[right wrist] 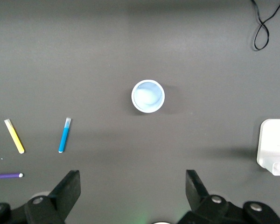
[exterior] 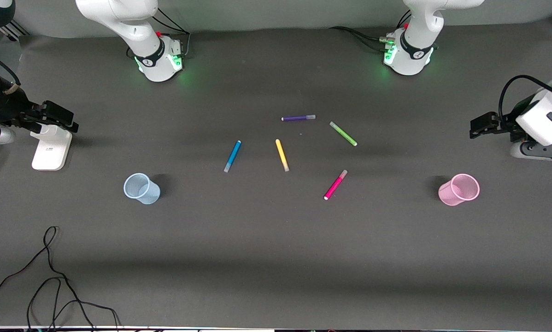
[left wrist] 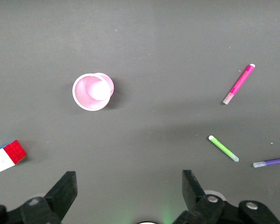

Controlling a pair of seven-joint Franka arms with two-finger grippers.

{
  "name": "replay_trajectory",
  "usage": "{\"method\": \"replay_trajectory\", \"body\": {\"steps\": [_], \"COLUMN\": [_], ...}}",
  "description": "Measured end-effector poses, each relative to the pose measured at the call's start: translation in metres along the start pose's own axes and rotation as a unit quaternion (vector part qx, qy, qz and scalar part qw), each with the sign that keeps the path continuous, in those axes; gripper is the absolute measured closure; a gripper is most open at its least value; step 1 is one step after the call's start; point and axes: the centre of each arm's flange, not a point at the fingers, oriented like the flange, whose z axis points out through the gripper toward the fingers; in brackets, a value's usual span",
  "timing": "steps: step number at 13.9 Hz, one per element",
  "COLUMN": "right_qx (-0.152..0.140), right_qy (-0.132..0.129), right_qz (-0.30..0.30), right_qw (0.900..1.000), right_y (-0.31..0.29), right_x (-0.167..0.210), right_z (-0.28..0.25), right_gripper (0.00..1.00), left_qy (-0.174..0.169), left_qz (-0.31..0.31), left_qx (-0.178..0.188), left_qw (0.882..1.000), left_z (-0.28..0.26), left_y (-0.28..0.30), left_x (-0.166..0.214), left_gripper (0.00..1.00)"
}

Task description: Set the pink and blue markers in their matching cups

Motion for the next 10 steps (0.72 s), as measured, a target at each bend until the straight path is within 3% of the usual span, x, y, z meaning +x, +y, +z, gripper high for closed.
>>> {"method": "replay_trajectory", "body": {"steps": [6,10], "right_qx": [0.010,0.019], "right_qy": [-0.025,-0.045], "right_qz": [0.014,0.056], "right_qw": [1.000,0.997], "right_y": [-0.024,-0.105], "right_x": [0.007,-0.009], "right_z": [0.020,0.028], "right_gripper": [0.00,0.00], "left_qy": [-0.007,0.001], "left_qz": [0.035,0.094], "left_qx": [0.002,0.004], "left_qw": [0.999,0.996], "left_z": [0.008,0.011], "left_y": [0.040,0.105], "left_x": [0.005,0.007], "left_gripper": [0.00,0.00]}}
